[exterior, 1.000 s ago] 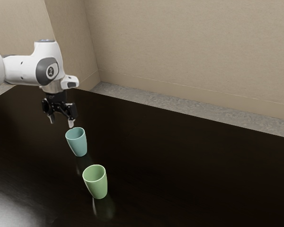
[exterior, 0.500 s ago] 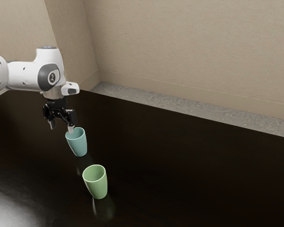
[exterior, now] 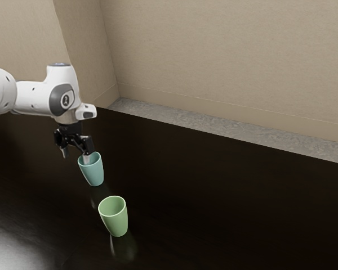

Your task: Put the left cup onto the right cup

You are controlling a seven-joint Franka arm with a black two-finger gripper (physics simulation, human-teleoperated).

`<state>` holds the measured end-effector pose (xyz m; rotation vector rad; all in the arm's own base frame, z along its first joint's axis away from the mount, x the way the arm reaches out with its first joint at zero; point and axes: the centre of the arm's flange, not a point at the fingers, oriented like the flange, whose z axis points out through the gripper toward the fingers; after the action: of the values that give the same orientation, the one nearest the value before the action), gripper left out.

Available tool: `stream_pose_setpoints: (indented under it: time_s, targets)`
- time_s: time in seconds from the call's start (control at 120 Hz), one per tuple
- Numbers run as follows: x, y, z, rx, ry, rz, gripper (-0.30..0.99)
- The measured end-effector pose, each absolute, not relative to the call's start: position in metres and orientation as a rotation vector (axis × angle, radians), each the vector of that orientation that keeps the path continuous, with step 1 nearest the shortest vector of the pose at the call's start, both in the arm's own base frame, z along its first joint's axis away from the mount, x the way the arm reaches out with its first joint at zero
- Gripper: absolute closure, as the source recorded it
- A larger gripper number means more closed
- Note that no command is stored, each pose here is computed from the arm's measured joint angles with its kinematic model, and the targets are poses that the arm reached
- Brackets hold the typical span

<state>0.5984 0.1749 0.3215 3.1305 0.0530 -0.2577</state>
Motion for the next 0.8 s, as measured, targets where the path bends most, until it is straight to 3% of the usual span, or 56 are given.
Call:
stream_pose_setpoints:
  time_s: [0.4,0.608,0.8]
  targets:
    - [0.6023,0.1759,0.3127,3.131,0.051,-0.227,0.00]
    - [0.6046,0.1750,0.3163,3.130,0.055,-0.198,0.49]
    - [0.6052,0.1748,0.3165,3.139,0.042,-0.196,0.69]
